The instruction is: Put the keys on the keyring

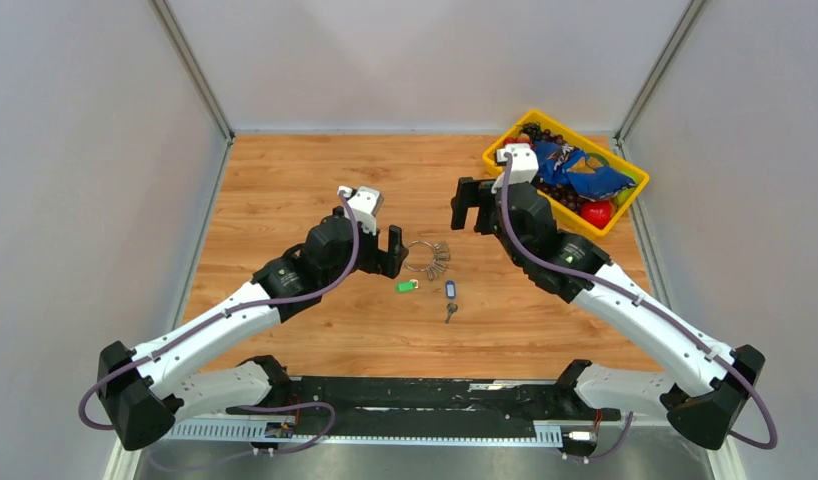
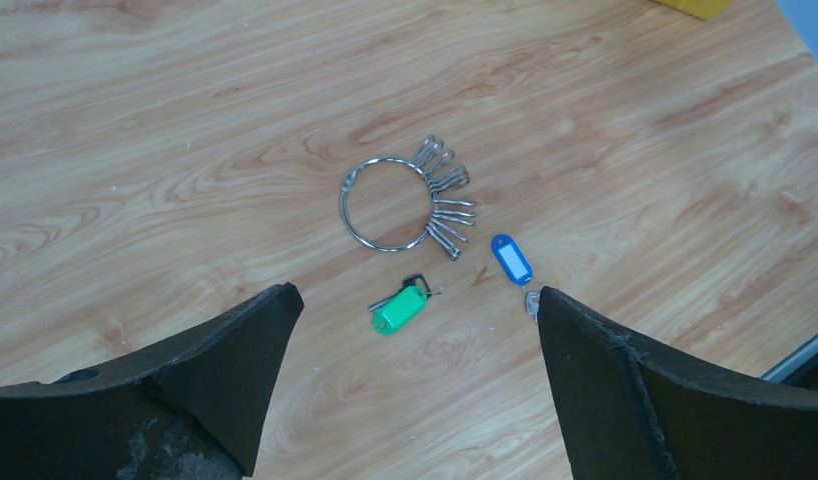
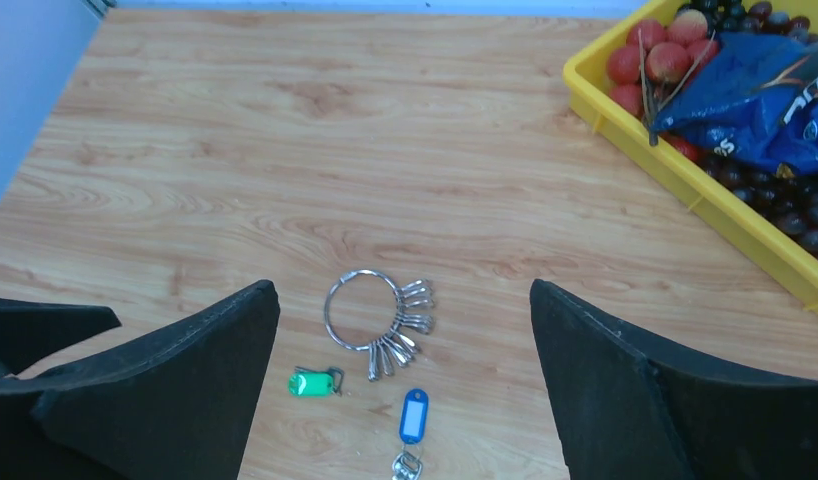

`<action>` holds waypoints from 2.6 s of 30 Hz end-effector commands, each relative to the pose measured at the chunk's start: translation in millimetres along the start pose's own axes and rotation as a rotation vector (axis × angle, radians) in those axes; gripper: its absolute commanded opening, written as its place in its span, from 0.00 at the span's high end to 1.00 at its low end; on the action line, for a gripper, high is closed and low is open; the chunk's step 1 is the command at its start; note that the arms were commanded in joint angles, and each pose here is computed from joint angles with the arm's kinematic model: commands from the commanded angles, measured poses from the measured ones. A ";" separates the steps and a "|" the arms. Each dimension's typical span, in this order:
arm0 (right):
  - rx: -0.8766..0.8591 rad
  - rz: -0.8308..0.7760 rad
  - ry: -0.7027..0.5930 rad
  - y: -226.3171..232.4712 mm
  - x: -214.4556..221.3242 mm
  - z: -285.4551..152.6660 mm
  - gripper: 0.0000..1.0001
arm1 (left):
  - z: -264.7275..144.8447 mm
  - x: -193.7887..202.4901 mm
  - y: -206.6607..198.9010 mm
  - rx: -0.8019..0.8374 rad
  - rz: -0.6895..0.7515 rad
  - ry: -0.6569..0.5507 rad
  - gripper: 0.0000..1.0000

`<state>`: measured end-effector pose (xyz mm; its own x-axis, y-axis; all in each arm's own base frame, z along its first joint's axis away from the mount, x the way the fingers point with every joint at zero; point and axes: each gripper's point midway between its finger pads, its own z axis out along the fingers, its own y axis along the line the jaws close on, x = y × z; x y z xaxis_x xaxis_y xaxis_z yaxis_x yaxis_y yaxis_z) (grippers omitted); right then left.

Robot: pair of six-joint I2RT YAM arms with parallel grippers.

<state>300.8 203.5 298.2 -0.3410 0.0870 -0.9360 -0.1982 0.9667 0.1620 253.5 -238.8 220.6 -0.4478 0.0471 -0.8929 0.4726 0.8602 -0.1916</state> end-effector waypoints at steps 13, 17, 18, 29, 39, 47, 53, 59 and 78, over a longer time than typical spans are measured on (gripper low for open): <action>0.015 -0.130 0.090 -15.2 23.5 -9.6 0.00 | -0.5 -8.9 -0.3 0.003 0.022 -0.028 0.00; -0.005 -0.169 0.173 -14.0 55.9 -2.5 0.02 | 7.2 2.0 10.9 -0.050 0.023 -0.006 0.00; -0.013 -0.180 0.197 -13.6 64.8 -1.1 0.02 | 9.4 6.7 12.1 -0.050 0.018 0.007 0.00; -0.074 -0.195 0.439 1.1 157.4 27.3 0.19 | 25.1 42.0 55.6 -0.125 -0.128 0.092 0.00; -0.136 -0.102 0.564 28.4 209.5 51.8 0.52 | 12.9 49.9 75.6 -0.168 -0.185 0.050 0.00; -0.109 -0.123 0.592 26.5 228.6 65.8 0.69 | 11.8 52.1 72.7 -0.150 -0.192 0.051 0.00; -0.109 -0.143 0.618 26.5 243.6 73.3 0.75 | 10.2 47.9 72.0 -0.144 -0.184 0.037 0.00; -0.111 -0.154 0.639 28.7 253.4 80.7 0.75 | 9.9 46.7 72.1 -0.143 -0.180 0.036 0.00; -0.110 -0.178 0.627 33.5 251.4 94.1 0.74 | 7.5 47.7 74.1 -0.153 -0.174 0.039 0.00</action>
<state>279.5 265.4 23.6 -0.7903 -0.2770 -0.5466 -0.3702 0.9266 0.0657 270.4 -175.9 149.0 -0.5721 -0.0729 -0.8169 0.2546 0.9311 -0.2614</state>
